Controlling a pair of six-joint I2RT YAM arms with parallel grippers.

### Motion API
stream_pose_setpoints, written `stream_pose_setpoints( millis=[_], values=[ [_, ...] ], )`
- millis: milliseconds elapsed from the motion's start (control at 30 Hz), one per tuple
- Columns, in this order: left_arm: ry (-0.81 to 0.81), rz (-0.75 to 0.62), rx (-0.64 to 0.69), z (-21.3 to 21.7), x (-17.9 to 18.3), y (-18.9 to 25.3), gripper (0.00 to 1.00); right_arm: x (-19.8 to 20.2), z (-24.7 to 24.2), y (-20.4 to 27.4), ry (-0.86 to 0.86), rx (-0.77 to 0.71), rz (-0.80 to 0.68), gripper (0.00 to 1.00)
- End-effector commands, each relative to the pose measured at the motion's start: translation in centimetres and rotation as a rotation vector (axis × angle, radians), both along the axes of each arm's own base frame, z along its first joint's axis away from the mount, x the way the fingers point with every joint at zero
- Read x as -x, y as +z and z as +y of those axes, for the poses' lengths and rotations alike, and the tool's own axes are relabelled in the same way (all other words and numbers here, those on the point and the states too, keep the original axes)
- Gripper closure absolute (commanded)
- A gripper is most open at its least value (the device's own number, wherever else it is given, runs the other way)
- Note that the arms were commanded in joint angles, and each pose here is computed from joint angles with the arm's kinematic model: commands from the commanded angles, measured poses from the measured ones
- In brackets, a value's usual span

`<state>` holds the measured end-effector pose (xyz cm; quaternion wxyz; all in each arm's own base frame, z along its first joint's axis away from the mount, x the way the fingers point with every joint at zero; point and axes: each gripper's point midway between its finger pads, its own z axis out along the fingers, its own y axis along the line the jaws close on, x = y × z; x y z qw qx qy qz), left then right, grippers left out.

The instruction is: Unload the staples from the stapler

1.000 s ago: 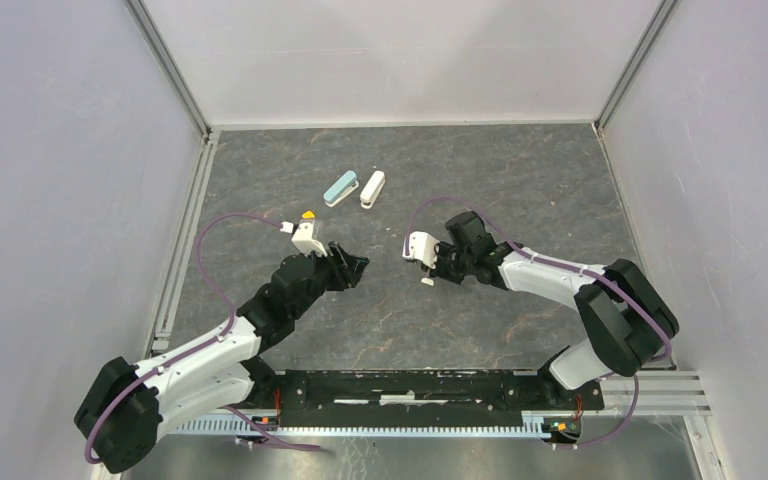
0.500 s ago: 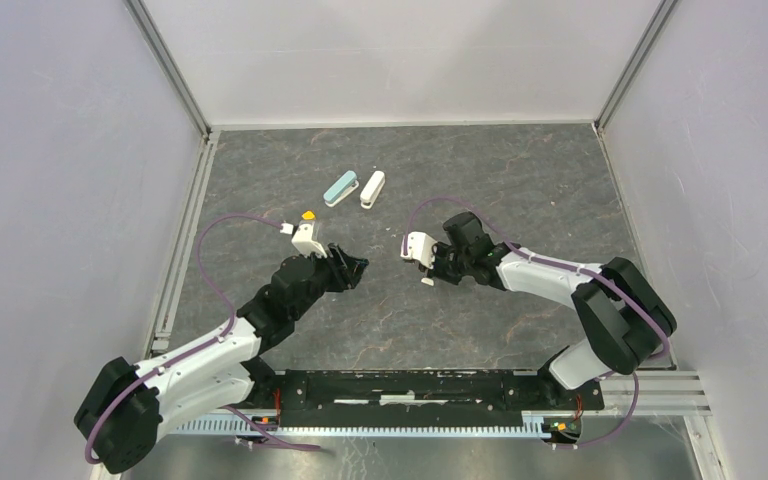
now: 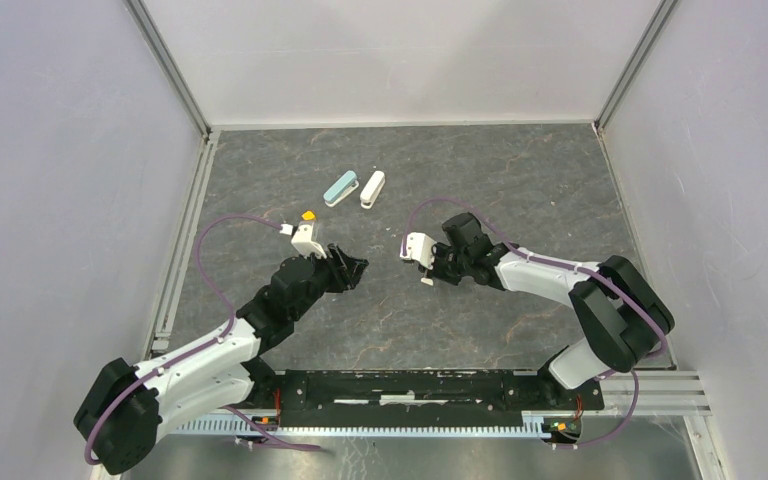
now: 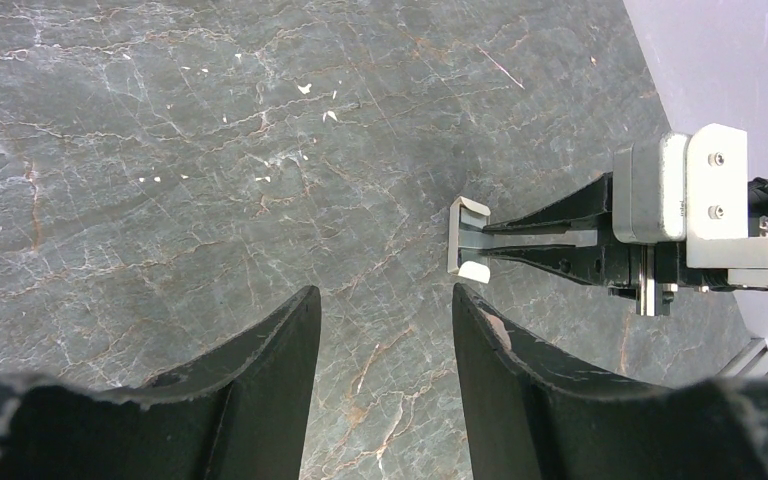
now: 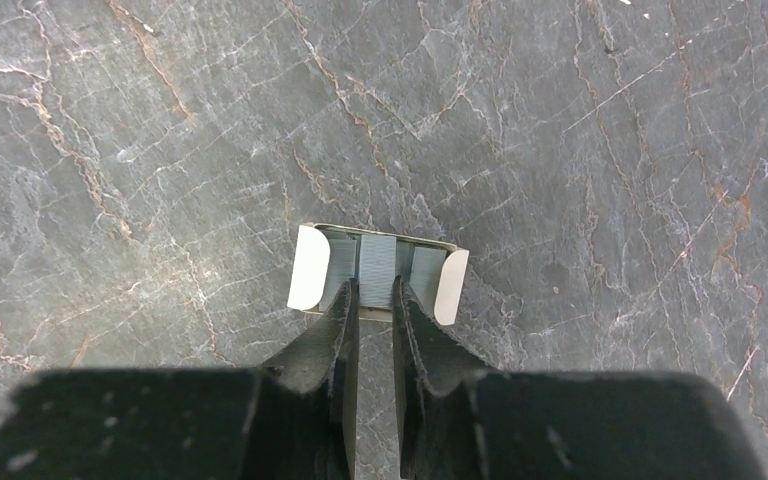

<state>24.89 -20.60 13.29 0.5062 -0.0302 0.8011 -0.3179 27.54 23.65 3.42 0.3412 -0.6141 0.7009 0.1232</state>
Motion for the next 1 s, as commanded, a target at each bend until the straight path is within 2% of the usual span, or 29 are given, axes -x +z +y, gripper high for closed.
stream_pose_setpoints(
  millis=[0,267,733,967],
  values=[
    [0.025,-0.038,0.052,0.00,-0.54,1.55,0.42,-1.34,0.92,1.75,-0.010,-0.035,-0.060,0.83],
    [0.026,-0.037,0.053,0.00,-0.54,1.54,0.42,-1.39,0.85,1.70,-0.013,-0.030,-0.060,0.81],
    [0.025,-0.038,0.056,-0.02,-0.51,1.64,0.42,-1.03,1.10,2.01,0.001,-0.045,-0.049,0.70],
    [0.026,-0.042,0.061,0.01,-0.50,1.87,0.42,-0.83,1.42,2.52,0.009,-0.064,-0.041,0.69]
  ],
)
